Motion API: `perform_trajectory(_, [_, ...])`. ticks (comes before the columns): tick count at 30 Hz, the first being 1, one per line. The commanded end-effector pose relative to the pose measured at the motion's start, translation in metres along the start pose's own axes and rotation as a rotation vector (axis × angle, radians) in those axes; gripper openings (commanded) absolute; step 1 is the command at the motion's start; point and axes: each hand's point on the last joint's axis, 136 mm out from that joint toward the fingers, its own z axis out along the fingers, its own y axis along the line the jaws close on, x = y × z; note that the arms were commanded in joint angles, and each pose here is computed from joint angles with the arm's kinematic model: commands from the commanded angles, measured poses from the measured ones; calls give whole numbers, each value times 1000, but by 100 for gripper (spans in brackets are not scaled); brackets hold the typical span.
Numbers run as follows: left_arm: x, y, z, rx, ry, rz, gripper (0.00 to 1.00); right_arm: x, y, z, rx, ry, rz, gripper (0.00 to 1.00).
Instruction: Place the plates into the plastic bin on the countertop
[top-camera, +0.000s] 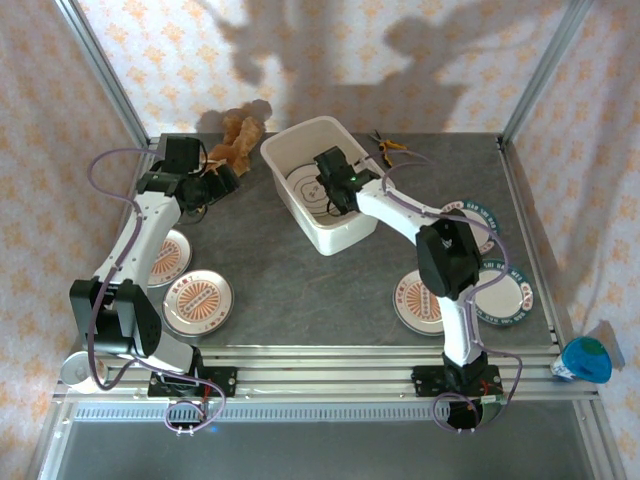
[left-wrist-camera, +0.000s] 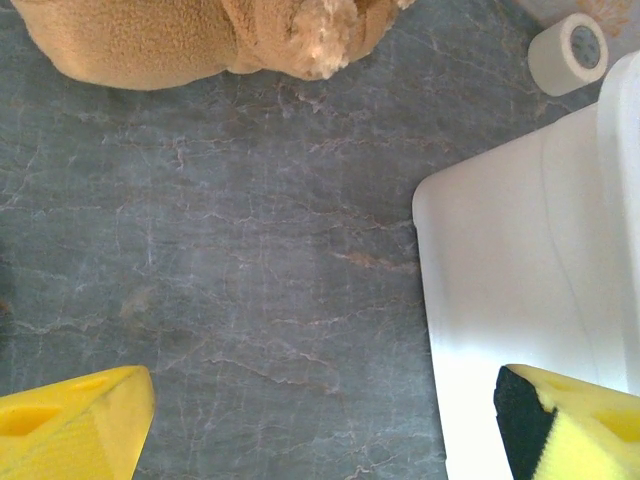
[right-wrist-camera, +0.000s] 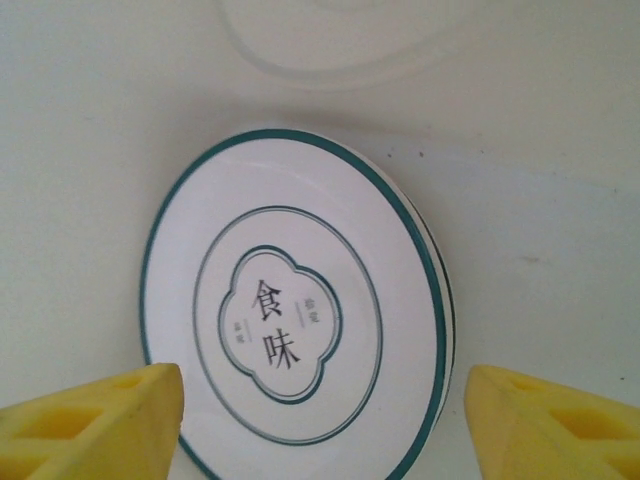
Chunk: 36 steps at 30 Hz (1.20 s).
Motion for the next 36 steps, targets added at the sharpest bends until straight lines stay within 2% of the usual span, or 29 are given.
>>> perform_trajectory(1, [3, 6, -8, -17, -28, 4, 90, -23, 16, -29, -48, -69, -59, 78])
perform_trajectory(6, [14, 17, -10, -46, -12, 5, 91, -28, 30, -44, -100, -71, -170, 80])
perform_trajectory(12, [28, 38, -18, -82, 16, -19, 91, -37, 58, -76, -214, -89, -372, 77])
perform_trajectory(15, [32, 55, -26, -85, 8, -54, 91, -28, 80, -89, -277, -27, -527, 75])
perform_trajectory(20, [37, 80, -35, -84, 2, -94, 91, 0, 97, -95, -337, 130, -700, 71])
perform_trajectory(26, [44, 95, -35, -57, 23, -160, 92, 35, 122, -119, -509, 272, -764, 64])
perform_trajectory(31, [45, 104, -25, -3, 46, -240, 93, 89, 126, -134, -567, 413, -934, 61])
perform_trajectory(36, [30, 112, -20, 39, 37, -353, 93, 140, 121, -143, -588, 494, -1055, 58])
